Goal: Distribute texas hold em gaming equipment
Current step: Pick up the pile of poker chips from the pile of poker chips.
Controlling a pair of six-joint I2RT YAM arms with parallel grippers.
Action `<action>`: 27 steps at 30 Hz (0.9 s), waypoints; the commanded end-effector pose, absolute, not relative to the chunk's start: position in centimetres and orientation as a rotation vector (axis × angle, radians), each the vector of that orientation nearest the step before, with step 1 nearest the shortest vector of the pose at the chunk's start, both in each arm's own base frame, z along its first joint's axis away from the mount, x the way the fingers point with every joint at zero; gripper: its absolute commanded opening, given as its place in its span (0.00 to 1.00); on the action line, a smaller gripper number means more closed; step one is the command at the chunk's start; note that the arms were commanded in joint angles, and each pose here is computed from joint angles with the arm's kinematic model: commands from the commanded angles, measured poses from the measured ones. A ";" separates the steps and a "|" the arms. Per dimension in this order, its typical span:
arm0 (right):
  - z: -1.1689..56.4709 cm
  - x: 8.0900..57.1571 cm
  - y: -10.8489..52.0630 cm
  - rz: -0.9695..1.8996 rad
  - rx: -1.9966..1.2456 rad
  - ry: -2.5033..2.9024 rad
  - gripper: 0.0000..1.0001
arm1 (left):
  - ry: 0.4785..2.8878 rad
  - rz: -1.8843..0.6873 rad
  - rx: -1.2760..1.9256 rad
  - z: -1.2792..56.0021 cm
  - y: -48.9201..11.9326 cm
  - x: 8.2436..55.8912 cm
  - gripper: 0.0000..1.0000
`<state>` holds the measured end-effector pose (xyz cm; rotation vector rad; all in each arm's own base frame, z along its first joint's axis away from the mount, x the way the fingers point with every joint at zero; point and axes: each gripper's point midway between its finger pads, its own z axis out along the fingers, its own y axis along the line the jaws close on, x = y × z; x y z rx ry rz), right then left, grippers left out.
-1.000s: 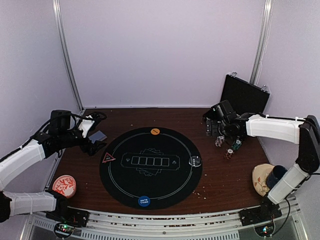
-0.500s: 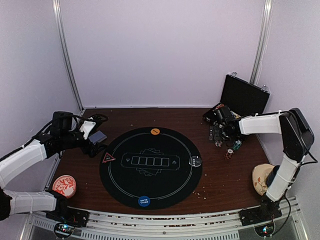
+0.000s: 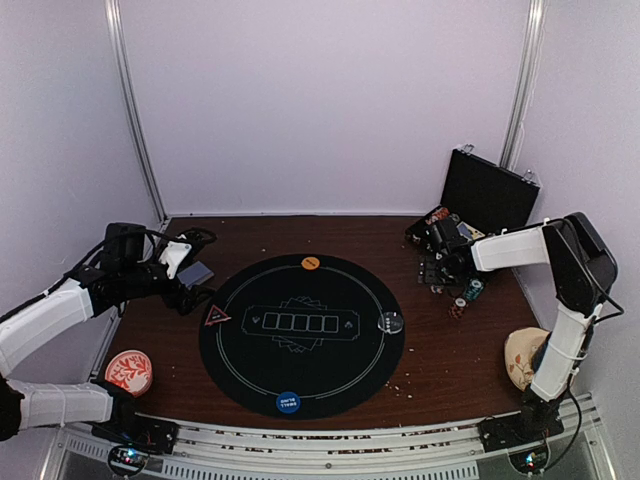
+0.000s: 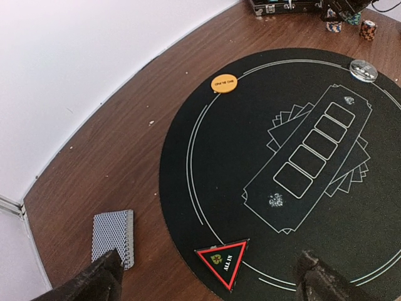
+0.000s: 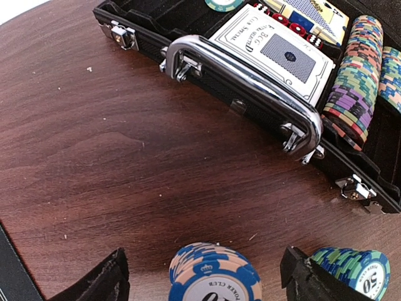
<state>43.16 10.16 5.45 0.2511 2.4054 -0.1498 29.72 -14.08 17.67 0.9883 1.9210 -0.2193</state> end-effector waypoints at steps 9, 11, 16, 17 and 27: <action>7.4 43.1 9.4 -0.140 0.306 2.344 0.75 | 1.885 -0.217 0.993 18.0 -14.3 30.2 0.98; 7.6 43.0 9.3 -0.137 0.310 2.338 0.72 | 1.887 -0.218 0.993 17.9 -14.3 30.2 0.98; 7.6 42.9 9.2 -0.147 0.309 2.341 0.69 | 1.884 -0.215 0.991 18.0 -14.3 30.2 0.98; 7.5 43.0 9.2 -0.148 0.307 2.343 0.69 | 1.882 -0.216 0.992 18.1 -14.3 30.1 0.98; 7.0 42.8 9.3 -0.154 0.292 2.365 0.68 | 1.884 -0.216 0.992 18.0 -14.3 30.2 0.98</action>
